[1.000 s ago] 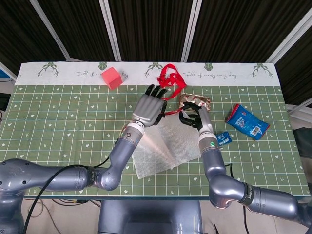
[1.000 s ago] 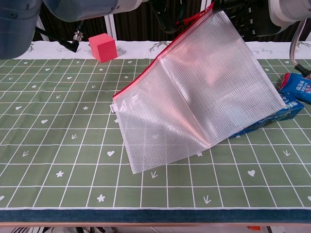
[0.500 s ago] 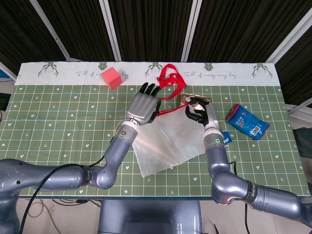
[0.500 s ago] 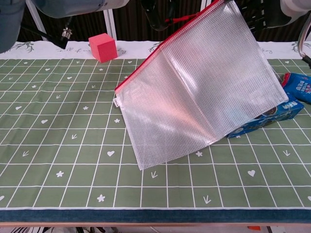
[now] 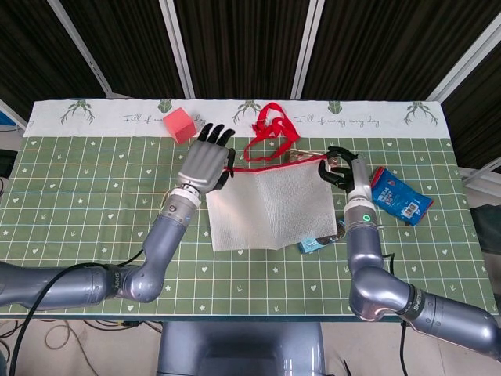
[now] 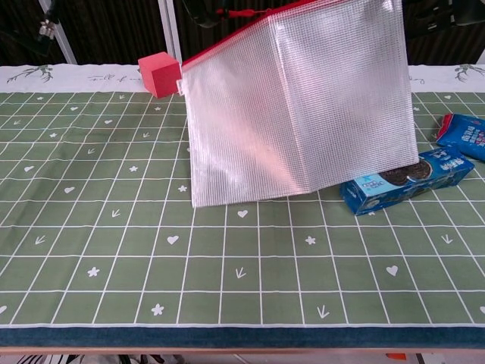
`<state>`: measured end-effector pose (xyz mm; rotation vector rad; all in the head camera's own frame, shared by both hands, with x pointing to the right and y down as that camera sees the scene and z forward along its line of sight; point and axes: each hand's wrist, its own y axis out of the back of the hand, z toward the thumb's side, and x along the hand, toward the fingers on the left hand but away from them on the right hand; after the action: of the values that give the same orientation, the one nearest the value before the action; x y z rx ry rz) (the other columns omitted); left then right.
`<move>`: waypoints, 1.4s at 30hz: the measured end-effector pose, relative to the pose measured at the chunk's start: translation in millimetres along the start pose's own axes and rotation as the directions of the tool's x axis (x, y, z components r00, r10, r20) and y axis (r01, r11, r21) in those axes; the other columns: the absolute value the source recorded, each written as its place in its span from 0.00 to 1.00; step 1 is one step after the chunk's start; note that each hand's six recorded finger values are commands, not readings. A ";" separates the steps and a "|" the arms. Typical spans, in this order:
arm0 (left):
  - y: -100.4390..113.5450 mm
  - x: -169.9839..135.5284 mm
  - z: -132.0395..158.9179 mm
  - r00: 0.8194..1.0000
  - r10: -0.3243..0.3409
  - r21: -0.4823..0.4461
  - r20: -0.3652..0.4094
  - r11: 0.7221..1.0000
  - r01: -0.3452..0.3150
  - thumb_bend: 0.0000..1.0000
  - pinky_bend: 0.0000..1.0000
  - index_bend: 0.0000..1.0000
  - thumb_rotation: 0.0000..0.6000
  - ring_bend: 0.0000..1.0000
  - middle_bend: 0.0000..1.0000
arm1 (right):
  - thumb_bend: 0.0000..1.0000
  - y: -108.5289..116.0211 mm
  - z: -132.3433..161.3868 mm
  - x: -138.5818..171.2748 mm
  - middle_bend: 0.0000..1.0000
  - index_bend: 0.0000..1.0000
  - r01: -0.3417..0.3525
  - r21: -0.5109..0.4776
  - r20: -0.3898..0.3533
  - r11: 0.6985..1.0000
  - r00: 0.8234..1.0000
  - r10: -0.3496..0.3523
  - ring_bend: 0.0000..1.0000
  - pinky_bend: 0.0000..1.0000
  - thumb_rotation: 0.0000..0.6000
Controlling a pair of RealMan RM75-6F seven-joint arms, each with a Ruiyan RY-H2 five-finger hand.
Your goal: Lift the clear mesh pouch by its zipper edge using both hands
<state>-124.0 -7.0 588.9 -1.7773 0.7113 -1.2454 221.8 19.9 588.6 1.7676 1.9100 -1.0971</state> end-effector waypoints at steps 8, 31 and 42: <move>8.8 -17.2 -43.9 0.999 0.005 0.015 -0.054 1.000 -0.004 0.42 0.00 0.62 1.00 0.00 0.12 | 0.61 17.9 0.3 -3.9 0.24 0.61 0.037 0.019 -0.003 0.999 0.999 -0.037 0.05 0.27 1.00; 20.8 -33.7 -111.6 0.989 0.013 0.026 -0.150 1.000 -0.009 0.42 0.00 0.62 1.00 0.00 0.12 | 0.61 30.9 -0.1 -8.1 0.24 0.61 0.077 0.036 -0.003 0.996 0.997 -0.076 0.05 0.27 1.00; 12.9 -34.1 -111.2 0.988 -0.011 0.013 -0.151 1.000 0.013 0.11 0.00 0.20 1.00 0.00 0.01 | 0.28 29.5 -6.0 -7.7 0.01 0.02 0.051 0.099 -0.007 0.994 0.999 -0.050 0.00 0.22 1.00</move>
<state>-239.9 -19.8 579.8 -1.6904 0.7764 -1.4008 252.8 17.0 588.5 1.7836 1.9442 -1.2261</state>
